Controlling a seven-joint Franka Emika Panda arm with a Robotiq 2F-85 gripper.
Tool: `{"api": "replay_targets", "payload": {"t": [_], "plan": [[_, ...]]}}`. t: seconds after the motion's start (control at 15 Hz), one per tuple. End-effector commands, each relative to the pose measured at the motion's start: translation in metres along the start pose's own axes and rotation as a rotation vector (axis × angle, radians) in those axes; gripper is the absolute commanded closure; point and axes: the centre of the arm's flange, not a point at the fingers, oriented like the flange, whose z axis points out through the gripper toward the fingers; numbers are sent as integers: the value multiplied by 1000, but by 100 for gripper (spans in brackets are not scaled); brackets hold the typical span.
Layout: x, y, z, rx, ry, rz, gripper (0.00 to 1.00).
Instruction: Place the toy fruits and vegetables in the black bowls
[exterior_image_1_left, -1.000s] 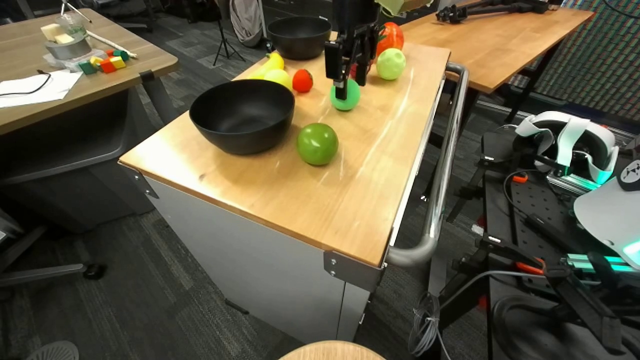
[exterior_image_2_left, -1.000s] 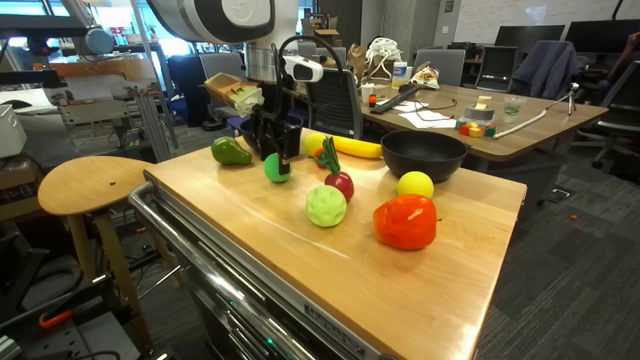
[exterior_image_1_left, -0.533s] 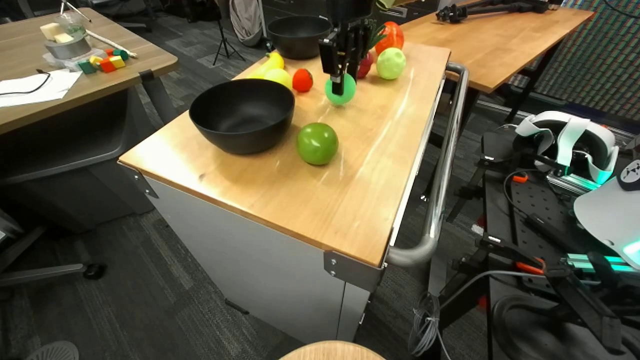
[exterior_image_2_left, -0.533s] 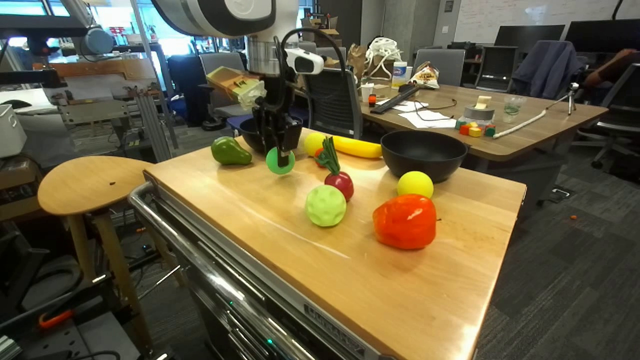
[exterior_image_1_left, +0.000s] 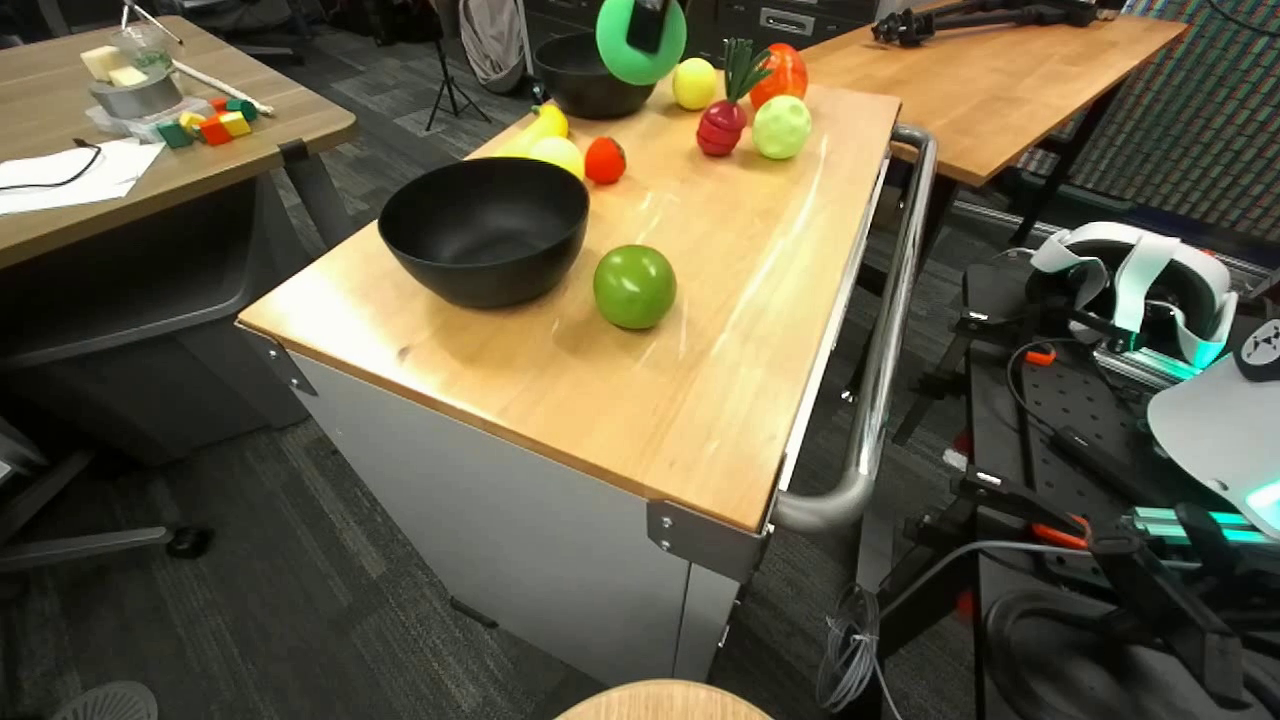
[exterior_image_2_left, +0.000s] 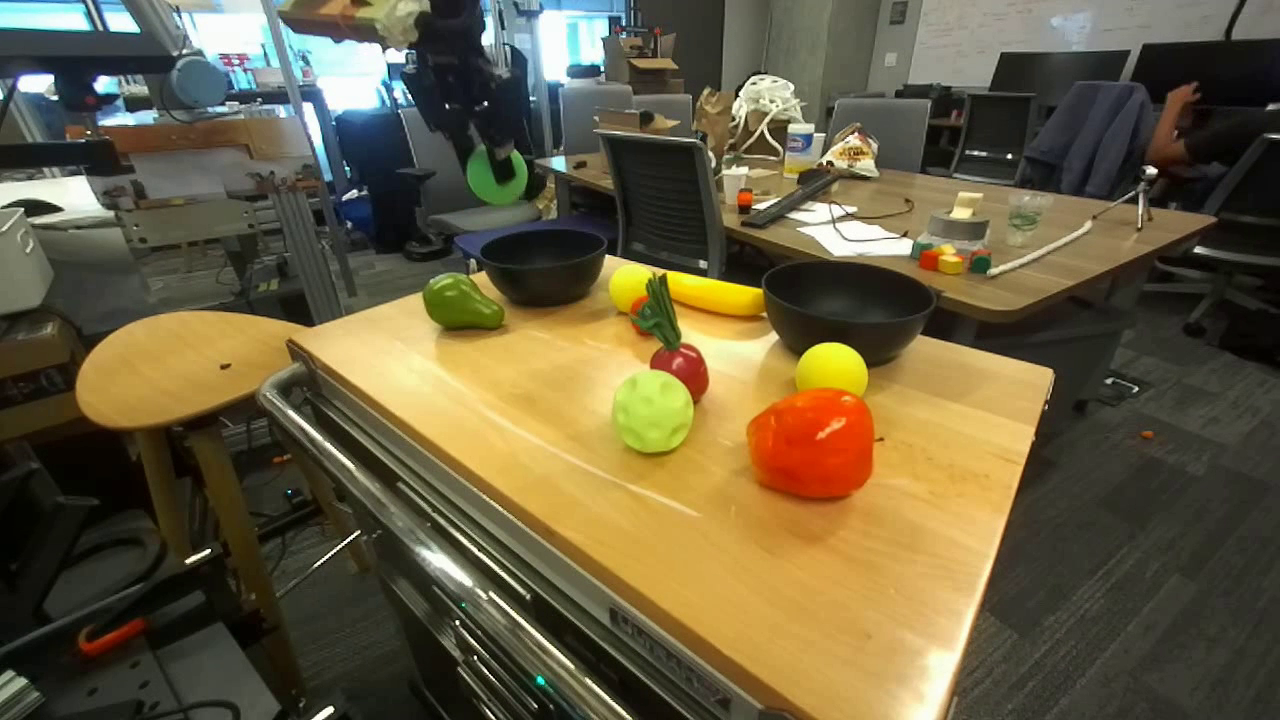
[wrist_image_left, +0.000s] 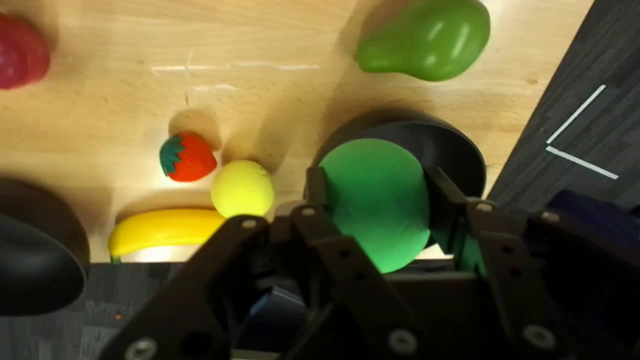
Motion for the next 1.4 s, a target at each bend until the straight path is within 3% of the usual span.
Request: {"api": "replay_targets", "payload": {"t": [0.0, 0.4, 0.47, 0.53, 0.67, 0.8, 1.0, 1.13, 1.27, 1.33], "plan": [[32, -23, 11, -44, 69, -49, 77], [84, -37, 68, -117, 6, -42, 77], [87, -36, 72, -101, -15, -36, 69], [89, -35, 75, -78, -39, -30, 27], [83, -25, 68, 16, -106, -10, 19], [70, -7, 42, 153, -140, 0, 4], [56, 35, -8, 251, -119, 81, 0], [49, 77, -37, 218, -104, 223, 0], [29, 135, -54, 137, -210, 289, 0], [45, 101, -32, 173, -161, 227, 0]]}}
